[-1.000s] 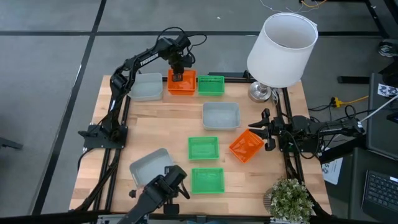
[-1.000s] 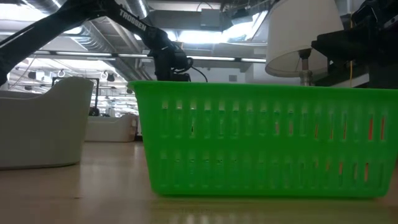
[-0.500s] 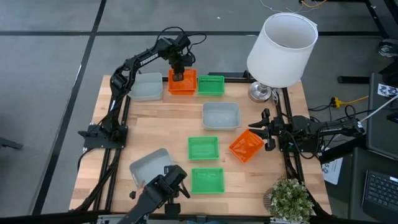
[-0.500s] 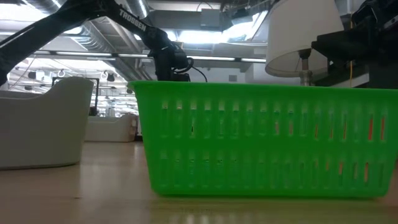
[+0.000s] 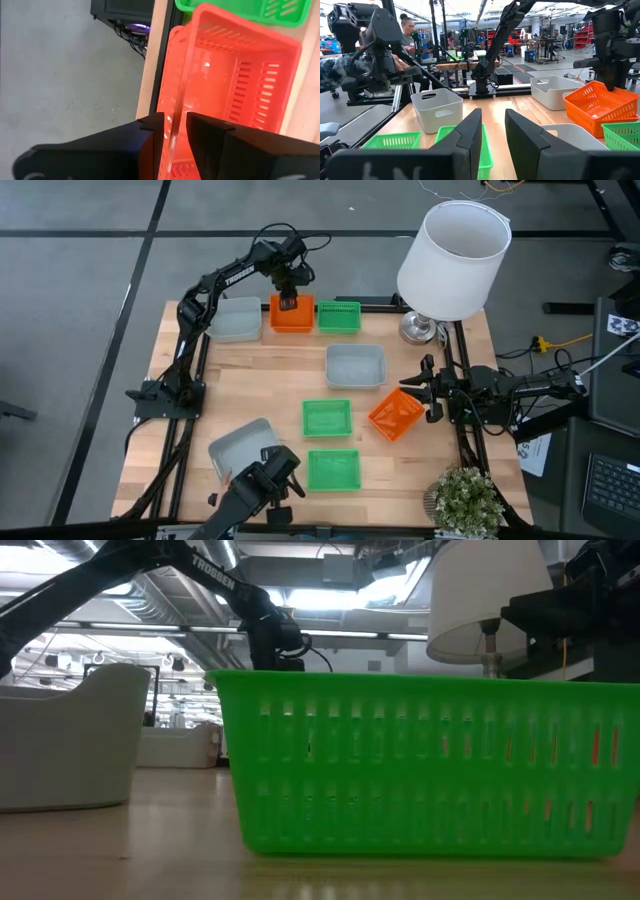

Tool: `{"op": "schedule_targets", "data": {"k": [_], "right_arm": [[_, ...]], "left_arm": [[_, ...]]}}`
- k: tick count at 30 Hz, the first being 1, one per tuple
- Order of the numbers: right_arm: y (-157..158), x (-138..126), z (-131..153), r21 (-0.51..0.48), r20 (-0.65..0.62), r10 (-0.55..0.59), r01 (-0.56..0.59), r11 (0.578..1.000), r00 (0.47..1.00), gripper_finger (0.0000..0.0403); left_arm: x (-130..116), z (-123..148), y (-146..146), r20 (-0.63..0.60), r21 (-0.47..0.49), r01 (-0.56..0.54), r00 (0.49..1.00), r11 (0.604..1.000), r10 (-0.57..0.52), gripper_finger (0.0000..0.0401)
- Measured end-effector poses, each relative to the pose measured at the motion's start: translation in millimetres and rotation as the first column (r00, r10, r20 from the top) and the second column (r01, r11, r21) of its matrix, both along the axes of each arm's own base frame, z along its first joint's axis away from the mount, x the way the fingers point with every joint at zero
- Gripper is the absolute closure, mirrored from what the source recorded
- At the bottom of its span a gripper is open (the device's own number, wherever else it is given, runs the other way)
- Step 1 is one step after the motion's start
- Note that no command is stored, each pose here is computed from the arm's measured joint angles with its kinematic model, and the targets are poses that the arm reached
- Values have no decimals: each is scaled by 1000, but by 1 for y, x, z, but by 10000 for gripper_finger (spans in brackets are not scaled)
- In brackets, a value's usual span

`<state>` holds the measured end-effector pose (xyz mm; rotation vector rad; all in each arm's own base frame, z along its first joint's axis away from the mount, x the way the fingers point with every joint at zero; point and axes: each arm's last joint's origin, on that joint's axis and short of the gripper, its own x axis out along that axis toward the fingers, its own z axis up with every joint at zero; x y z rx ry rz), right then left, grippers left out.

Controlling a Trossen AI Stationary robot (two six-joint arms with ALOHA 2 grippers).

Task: Stack baskets by color
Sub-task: Stack the bottom left orange bin on the top orange bin

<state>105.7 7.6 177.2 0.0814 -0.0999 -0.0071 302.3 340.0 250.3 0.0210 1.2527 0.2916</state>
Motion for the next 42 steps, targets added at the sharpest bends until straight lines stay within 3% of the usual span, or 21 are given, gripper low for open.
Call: {"op": "schedule_targets", "data": {"k": [7, 12, 18, 23, 26, 32, 39, 42], "right_arm": [[0, 0, 0, 0, -1, 0, 0, 1000, 1000, 315], [0, 0, 0, 3, -2, 0, 0, 1000, 1000, 315], [0, 0, 0, 4, -1, 1, -1, 1000, 1000, 315], [0, 0, 0, 16, -2, 2, -2, 1000, 1000, 315], [0, 0, 0, 32, -2, 4, -4, 999, 1000, 315], [0, 0, 0, 86, -1, 9, -9, 996, 1000, 315], [0, 0, -5, 102, -53, 11, -5, 995, 999, 315], [0, 0, -7, 99, -69, 11, -4, 995, 998, 315]], "left_arm": [[7, 10, -9, -10, 18, -73, 997, 997, 73, 326], [19, 17, -19, -45, 89, -102, 993, 991, 107, 326], [34, 17, -43, -213, 215, -65, 971, 974, 112, 326], [40, 17, -64, -398, 338, -11, 904, 941, 154, 326], [43, 19, -65, -380, 422, -70, 892, 904, 246, 326], [42, 16, -49, -222, 477, -232, 901, 848, 372, 326], [25, -14, -33, -305, 477, -214, 869, 852, 390, 337], [28, -18, -30, -271, 498, -215, 882, 840, 386, 340]]}}
